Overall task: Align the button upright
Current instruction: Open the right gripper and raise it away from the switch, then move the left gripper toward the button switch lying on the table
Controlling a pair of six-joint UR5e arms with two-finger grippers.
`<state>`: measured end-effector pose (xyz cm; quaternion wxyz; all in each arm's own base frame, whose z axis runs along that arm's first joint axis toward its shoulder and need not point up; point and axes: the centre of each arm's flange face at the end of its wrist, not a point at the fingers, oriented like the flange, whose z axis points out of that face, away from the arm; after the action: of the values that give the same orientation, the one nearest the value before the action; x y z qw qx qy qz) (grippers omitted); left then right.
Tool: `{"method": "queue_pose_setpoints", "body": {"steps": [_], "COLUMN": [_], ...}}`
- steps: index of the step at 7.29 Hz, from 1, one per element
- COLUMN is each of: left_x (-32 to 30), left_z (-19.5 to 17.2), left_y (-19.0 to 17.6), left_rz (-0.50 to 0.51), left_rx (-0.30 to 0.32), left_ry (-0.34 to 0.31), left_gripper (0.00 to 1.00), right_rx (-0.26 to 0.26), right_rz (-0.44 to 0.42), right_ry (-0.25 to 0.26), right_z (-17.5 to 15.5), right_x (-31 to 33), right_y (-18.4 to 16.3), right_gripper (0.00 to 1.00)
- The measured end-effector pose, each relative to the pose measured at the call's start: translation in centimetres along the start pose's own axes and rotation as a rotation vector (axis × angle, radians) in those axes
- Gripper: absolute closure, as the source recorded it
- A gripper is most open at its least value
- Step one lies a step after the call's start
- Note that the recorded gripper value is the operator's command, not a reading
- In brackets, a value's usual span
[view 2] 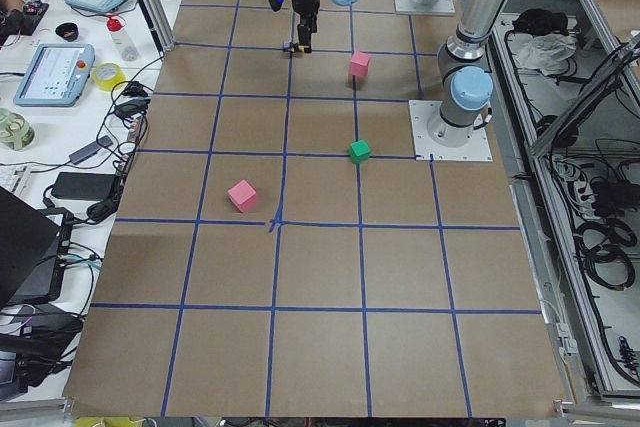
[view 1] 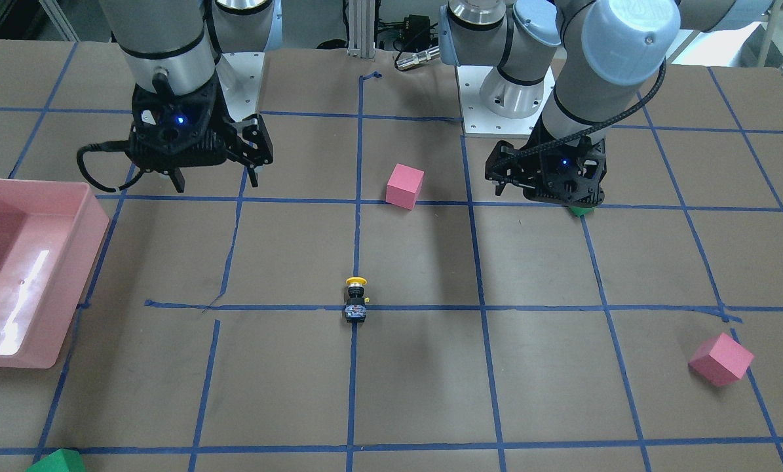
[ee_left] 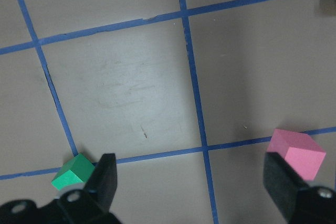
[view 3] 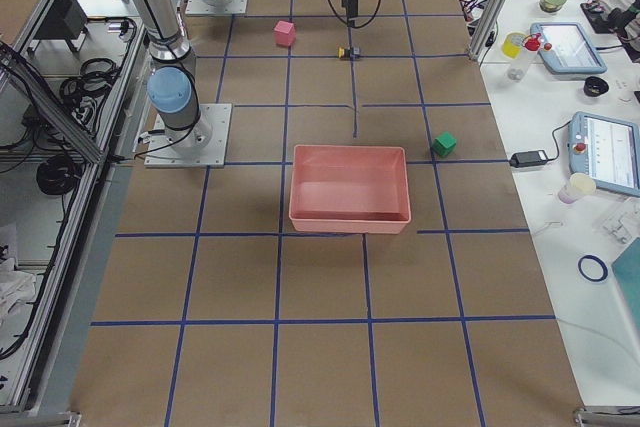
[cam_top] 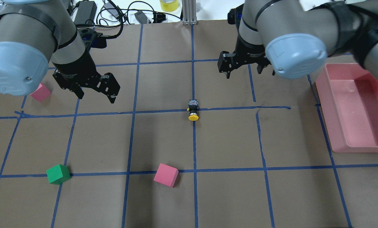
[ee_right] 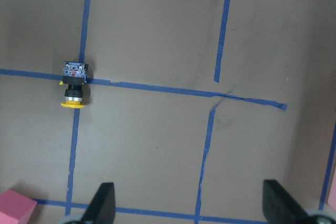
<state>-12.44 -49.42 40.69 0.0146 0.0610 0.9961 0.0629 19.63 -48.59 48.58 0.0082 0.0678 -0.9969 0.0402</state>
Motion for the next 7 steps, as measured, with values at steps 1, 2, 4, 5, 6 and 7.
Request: {"method": "queue_pose_setpoints", "body": {"steps": [1, 2, 4, 5, 6, 7], "left_x": [0.1, 0.8, 2.2, 2.5, 2.9, 4.2], "left_z": [1.7, 3.8, 8.2, 9.3, 10.0, 10.7], "left_y": [-0.7, -1.6, -3.0, -4.0, -4.9, -5.3], "left_rz": [-0.043, -0.060, -0.055, -0.061, -0.083, -0.107], "left_rx": [-0.016, -0.007, 0.060, 0.118, 0.165, 0.179], "left_ry": [0.008, 0.023, 0.047, 0.056, 0.075, 0.095], "left_gripper": [0.00, 0.00, 0.00, 0.00, 0.00, 0.00], "right_rx": [0.015, 0.024, 0.033, 0.036, 0.038, 0.038], "right_rz": [-0.008, -0.011, -0.009, -0.007, -0.004, -0.001], "right_ry": [-0.006, -0.010, -0.010, -0.007, -0.003, -0.003], "right_z": [-1.7, -2.4, -2.8, -2.8, -2.9, -2.8], "right_x": [0.3, 0.3, 0.5, 0.5, 0.6, 0.7], "right_y": [0.8, 1.2, 1.3, 1.3, 1.2, 1.2], "right_gripper": [0.00, 0.00, 0.00, 0.00, 0.00, 0.00]}}
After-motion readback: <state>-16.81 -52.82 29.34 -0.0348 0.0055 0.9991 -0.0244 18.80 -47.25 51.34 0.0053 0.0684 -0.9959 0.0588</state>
